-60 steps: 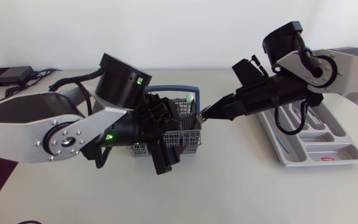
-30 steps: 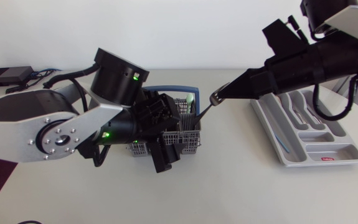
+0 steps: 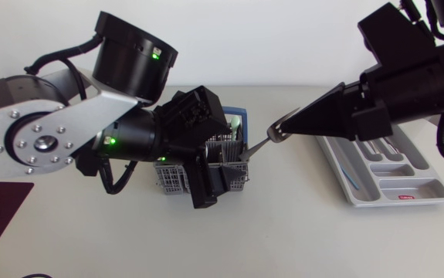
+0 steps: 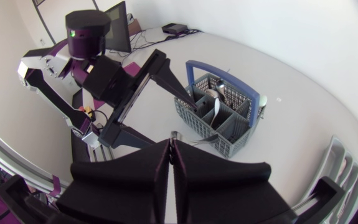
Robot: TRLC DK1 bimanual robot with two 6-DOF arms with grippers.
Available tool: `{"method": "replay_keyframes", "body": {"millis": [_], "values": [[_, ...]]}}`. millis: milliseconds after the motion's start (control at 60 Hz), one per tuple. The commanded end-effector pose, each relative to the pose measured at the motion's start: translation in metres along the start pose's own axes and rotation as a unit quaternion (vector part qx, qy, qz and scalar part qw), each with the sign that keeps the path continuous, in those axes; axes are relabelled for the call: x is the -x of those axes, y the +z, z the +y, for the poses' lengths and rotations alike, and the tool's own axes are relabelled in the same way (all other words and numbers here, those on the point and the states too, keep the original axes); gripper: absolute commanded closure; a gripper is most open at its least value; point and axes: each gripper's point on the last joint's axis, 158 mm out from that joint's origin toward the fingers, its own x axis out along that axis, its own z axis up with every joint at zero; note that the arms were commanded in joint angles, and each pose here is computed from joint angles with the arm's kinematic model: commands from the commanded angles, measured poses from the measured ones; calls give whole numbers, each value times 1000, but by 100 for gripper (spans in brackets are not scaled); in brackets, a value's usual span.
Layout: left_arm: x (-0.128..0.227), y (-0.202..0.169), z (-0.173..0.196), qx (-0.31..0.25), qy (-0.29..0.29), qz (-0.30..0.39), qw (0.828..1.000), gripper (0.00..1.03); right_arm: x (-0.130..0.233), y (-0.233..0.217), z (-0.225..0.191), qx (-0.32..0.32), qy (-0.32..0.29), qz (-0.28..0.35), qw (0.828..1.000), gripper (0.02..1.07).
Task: Sort the cutlery from the basket into the organizer compartments.
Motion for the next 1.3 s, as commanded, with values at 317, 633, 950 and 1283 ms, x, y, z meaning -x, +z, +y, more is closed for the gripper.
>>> {"method": "replay_keyframes", "body": {"millis": [317, 633, 950, 1283], "values": [[25, 28, -34, 26, -118, -49, 991, 30, -12, -44, 42, 39, 56, 49, 996, 101], [32, 26, -60, 29, -186, -58, 980, 57, -6, -43, 63, 48, 86, 51, 994, 101], [44, 27, -76, 30, -235, -66, 969, 79, 4, -37, 91, 56, 127, 40, 990, 101], [50, 29, -86, 26, -255, -72, 964, 85, 5, -34, 101, 56, 144, 35, 987, 101]]}}
